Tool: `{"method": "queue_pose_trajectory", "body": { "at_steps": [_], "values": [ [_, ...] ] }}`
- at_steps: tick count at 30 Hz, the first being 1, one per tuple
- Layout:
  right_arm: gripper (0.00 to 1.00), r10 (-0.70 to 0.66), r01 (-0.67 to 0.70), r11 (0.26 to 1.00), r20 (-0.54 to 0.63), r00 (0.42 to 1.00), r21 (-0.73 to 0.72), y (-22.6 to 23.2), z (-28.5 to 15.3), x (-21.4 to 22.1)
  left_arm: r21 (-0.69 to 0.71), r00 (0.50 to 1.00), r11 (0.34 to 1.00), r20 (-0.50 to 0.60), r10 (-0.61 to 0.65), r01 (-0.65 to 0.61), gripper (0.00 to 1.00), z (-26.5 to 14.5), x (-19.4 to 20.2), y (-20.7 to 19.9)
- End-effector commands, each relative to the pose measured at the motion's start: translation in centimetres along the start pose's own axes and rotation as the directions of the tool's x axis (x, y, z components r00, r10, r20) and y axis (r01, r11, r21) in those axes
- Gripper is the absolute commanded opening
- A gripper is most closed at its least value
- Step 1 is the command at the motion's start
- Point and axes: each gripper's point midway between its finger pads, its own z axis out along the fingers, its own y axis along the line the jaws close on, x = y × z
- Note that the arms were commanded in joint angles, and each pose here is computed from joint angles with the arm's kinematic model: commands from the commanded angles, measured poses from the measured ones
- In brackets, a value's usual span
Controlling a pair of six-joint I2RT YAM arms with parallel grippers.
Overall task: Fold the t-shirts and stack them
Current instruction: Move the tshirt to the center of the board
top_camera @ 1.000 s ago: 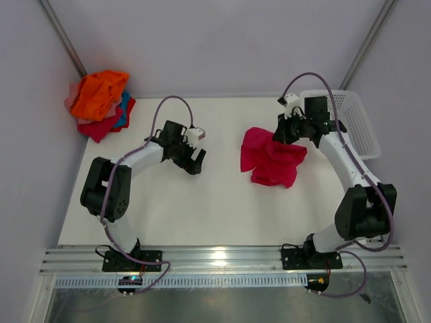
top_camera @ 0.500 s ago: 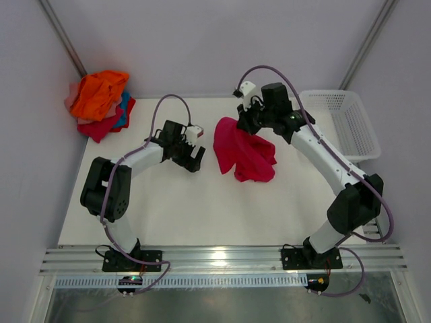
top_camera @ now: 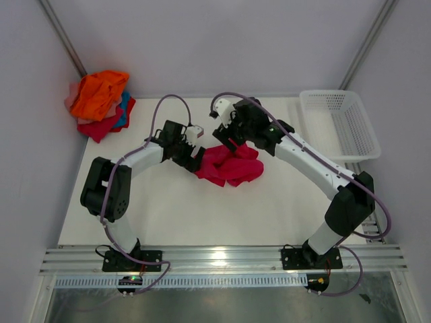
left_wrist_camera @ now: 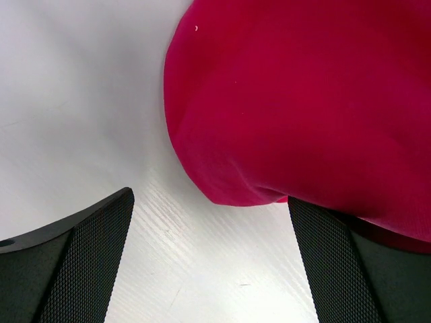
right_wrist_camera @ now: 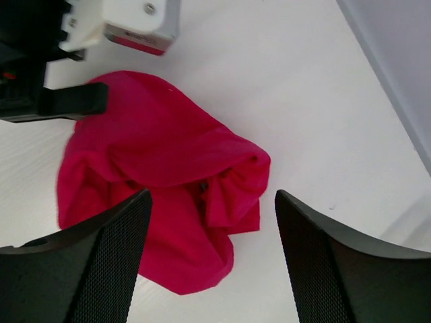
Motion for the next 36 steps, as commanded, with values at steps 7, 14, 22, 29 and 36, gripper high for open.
{"method": "queue_pose_trajectory", "body": {
  "at_steps": [7, 14, 22, 29, 36],
  "values": [
    [0.79, -0.031, 0.077, 0.955, -0.163, 0.986, 0.286, -4.0, -1.4, 6.0, -0.011, 0.999, 0.999, 0.042, 0.031, -0.03, 0.98, -0.7, -1.1, 0.2],
    [0.79, 0.0, 0.093, 0.947, -0.29, 0.957, 0.306, -2.6, -1.9, 13.8, -0.066, 0.998, 0.997, 0.062, 0.029, -0.025, 0.98, -1.1, -1.9, 1.1],
    [0.77, 0.16, 0.005, 0.924, -0.399, 0.903, 0.381, -5.4, -1.5, 19.9, -0.038, 0.985, 0.998, 0.164, 0.05, -0.045, 0.0, -4.5, -6.2, 0.1],
    [0.77, 0.197, -0.057, 0.948, -0.436, 0.878, 0.312, -4.1, 0.0, 22.1, -0.018, 0.979, 0.999, 0.2, 0.045, -0.042, 0.0, -6.3, -7.9, -0.6],
    [0.8, 0.219, -0.153, 0.972, -0.44, 0.871, 0.181, -1.0, 1.4, 22.7, 0.021, 0.972, 0.999, 0.23, 0.041, -0.047, 0.83, -7.8, -8.4, -1.2]
  ]
}}
